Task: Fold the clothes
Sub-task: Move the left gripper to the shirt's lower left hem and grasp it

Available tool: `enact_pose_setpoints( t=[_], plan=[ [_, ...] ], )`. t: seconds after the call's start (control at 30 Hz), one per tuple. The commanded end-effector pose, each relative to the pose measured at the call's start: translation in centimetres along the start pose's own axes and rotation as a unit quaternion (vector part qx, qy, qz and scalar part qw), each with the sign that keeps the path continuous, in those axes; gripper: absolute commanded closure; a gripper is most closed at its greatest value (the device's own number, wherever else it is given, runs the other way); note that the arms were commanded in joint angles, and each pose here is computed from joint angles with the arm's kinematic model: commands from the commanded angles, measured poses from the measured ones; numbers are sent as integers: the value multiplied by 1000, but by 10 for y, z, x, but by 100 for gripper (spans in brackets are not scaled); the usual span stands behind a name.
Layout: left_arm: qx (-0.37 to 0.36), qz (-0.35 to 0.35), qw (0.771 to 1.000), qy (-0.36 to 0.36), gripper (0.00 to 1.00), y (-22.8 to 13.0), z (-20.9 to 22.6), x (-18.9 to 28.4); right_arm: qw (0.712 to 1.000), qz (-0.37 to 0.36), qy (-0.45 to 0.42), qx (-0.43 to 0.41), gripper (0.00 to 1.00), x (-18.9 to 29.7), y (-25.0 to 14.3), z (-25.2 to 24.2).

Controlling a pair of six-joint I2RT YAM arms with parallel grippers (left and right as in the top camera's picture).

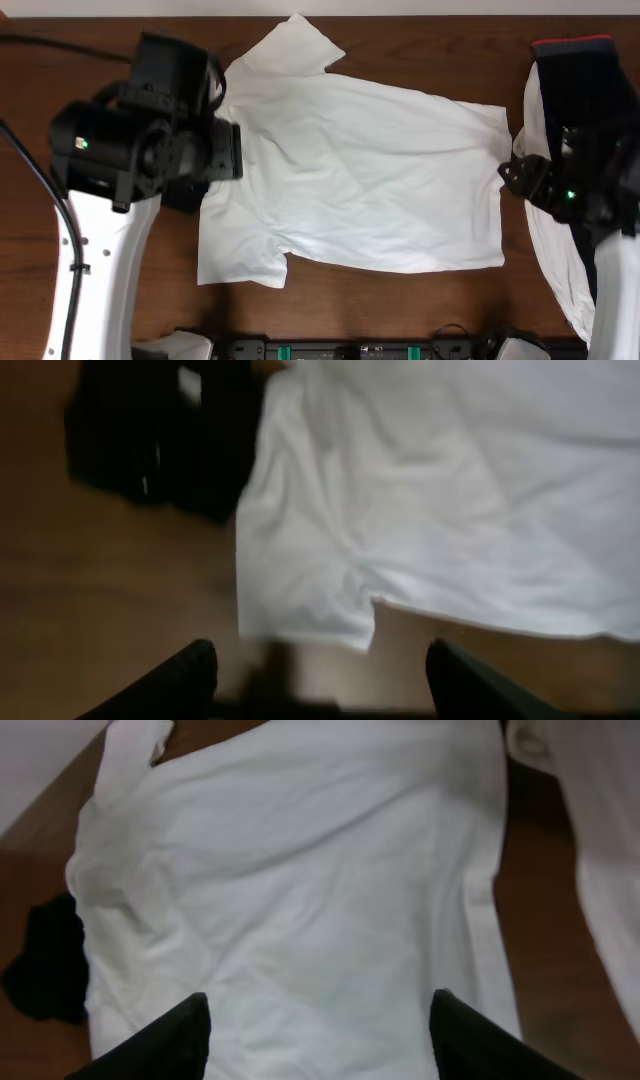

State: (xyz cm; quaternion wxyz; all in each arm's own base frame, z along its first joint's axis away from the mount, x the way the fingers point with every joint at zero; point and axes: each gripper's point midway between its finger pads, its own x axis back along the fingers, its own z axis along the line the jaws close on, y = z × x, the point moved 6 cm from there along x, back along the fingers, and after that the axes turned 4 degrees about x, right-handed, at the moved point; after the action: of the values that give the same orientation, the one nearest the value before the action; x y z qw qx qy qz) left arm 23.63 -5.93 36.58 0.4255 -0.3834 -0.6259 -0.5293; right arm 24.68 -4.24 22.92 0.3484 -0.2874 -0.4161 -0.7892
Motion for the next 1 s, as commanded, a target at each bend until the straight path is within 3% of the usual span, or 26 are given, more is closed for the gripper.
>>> enact_pose_setpoints(
  t=[0.0, 0.17, 0.5, 0.83, 0.97],
  plan=[
    [64, 79, 995, 22, 31, -31, 7, -24, 999, -9, -35, 1, 31, 14, -5, -1],
    [71, 155, 985, 14, 30, -70, -4, -86, 997, 19, -67, -14, 30, 14, -16, -8],
    [32, 249, 968, 10, 18, -155, -13, -216, 997, 30, -68, -18, 31, 9, -16, -11],
    [21, 266, 964, -4, 18, -167, -19, -263, 997, 25, -68, -16, 31, 9, -14, -11],
    [14, 293, 956, 7, 30, -174, -17, -274, 997, 25, -68, -16, 31, 9, -14, -11]
  ],
)
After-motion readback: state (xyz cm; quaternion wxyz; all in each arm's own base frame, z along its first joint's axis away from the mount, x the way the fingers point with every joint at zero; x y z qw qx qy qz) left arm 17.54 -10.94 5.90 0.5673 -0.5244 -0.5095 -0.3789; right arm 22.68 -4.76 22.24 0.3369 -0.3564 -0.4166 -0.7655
